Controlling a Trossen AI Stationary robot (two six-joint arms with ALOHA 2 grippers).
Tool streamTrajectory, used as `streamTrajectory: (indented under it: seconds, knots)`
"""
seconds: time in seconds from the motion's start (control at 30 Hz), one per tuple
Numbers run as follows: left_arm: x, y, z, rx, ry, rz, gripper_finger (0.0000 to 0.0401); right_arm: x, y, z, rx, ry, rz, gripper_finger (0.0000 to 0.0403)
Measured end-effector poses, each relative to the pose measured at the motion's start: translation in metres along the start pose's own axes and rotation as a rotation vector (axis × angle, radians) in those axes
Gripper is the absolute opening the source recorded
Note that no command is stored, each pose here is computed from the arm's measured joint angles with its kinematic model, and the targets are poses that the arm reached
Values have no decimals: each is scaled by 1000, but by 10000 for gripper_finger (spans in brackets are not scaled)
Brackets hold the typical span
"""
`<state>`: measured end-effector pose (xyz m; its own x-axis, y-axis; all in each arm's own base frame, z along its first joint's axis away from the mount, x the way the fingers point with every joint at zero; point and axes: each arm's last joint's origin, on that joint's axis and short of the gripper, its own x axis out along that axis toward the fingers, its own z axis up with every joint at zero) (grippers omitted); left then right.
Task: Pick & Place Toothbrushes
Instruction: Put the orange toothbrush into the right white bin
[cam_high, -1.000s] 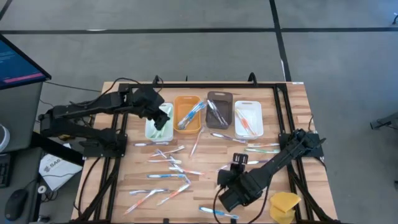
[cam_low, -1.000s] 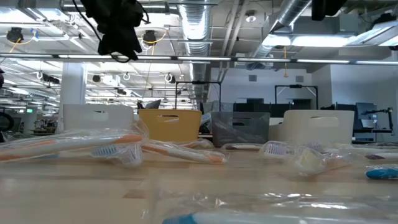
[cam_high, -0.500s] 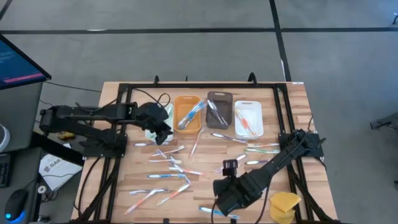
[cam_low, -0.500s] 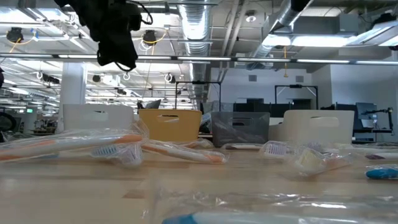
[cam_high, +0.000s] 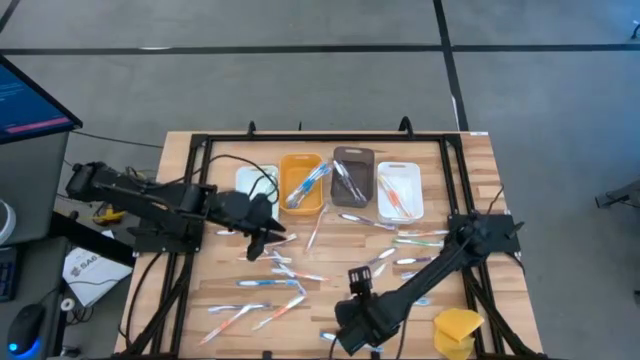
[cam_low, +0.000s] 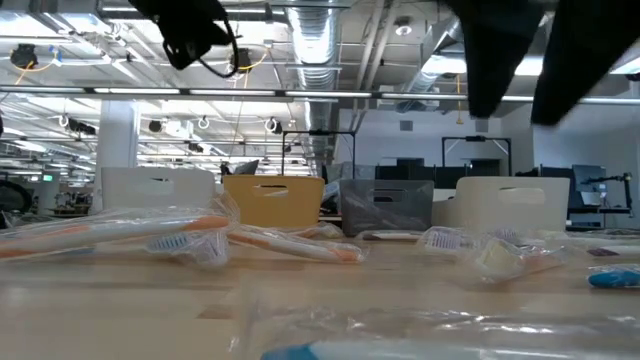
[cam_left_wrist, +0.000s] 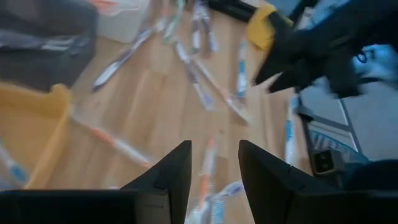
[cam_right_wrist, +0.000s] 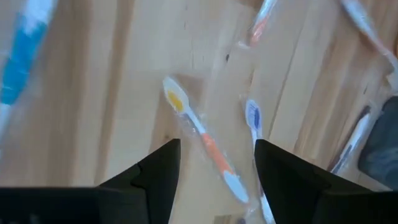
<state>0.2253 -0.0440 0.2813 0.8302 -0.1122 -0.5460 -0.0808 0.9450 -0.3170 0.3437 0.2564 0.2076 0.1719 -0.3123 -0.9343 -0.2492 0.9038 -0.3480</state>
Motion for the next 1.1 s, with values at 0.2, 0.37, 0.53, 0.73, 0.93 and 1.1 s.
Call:
streamTrajectory:
  seconds: [0.2,0.37,0.53,0.73,0.93,1.1]
  knots:
    - [-2,-20,-7,53,-18,-17,127,22,17,3,-79,47,39,197]
    - [-3,-25,-10,76,-46,18,127,23,17,7,-110,24,47,192]
    - [-3,-26,-9,77,-54,20,127,25,14,8,-113,23,52,188]
    - [-3,-26,-9,89,-61,18,127,25,13,10,-106,10,56,188]
    - [4,-22,-18,94,-77,11,127,43,14,11,-123,2,79,183]
    - [10,-18,-28,91,-92,3,127,43,10,12,-114,5,100,178]
